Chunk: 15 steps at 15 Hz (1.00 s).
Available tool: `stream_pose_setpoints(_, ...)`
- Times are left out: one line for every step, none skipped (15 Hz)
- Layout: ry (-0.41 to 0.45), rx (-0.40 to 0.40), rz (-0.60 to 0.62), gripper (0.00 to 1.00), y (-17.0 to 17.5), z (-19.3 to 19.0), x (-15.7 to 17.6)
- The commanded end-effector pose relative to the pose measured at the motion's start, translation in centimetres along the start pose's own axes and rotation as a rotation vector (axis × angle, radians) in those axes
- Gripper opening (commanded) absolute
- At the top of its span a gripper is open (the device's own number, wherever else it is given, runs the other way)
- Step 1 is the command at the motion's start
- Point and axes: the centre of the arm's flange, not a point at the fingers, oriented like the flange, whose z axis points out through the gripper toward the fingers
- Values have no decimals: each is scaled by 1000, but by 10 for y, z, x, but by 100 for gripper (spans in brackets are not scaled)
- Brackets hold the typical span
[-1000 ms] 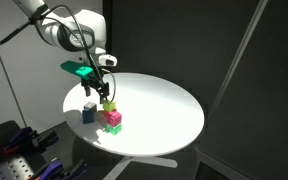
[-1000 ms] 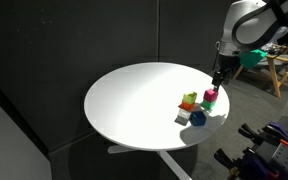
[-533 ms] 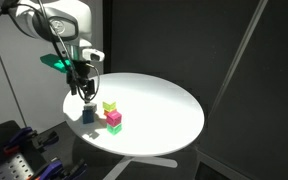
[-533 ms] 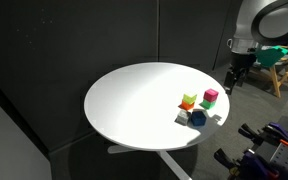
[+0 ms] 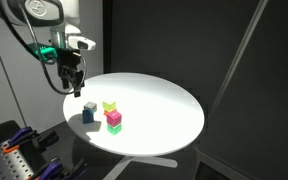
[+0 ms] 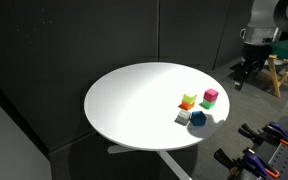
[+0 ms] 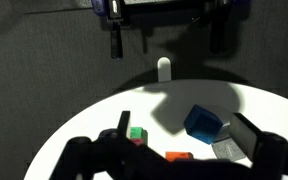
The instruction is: Put the pink block onto the green block
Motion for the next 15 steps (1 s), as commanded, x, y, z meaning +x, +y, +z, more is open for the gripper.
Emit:
stream_pose_setpoints(27,-5,50,100,3,-23,-21)
stream_pose_setpoints(34,-1,59,100,4,-28,-23)
stream_pose_setpoints(40,0,67,100,5,-33,-24)
stream_pose_setpoints(46,4,75,100,6,-38,-26)
stream_pose_setpoints(51,8,79,100,7,-43,-27)
stream_pose_setpoints(56,11,79,100,7,-47,-29)
stream_pose_setpoints(60,13,81,100,8,-51,-31)
stream_pose_setpoints(65,17,86,100,9,-56,-33)
stream_pose_setpoints(70,19,88,100,10,-60,-35)
stream_pose_setpoints(70,23,89,100,11,-65,-37)
stream_pose_setpoints(72,26,92,100,12,-69,-39)
stream_pose_setpoints(70,30,93,100,13,-72,-41)
stream_pose_setpoints(68,32,94,100,15,-76,-43)
stream_pose_setpoints(62,36,96,100,16,-79,-45)
stream_pose_setpoints(59,36,98,100,17,-81,-47)
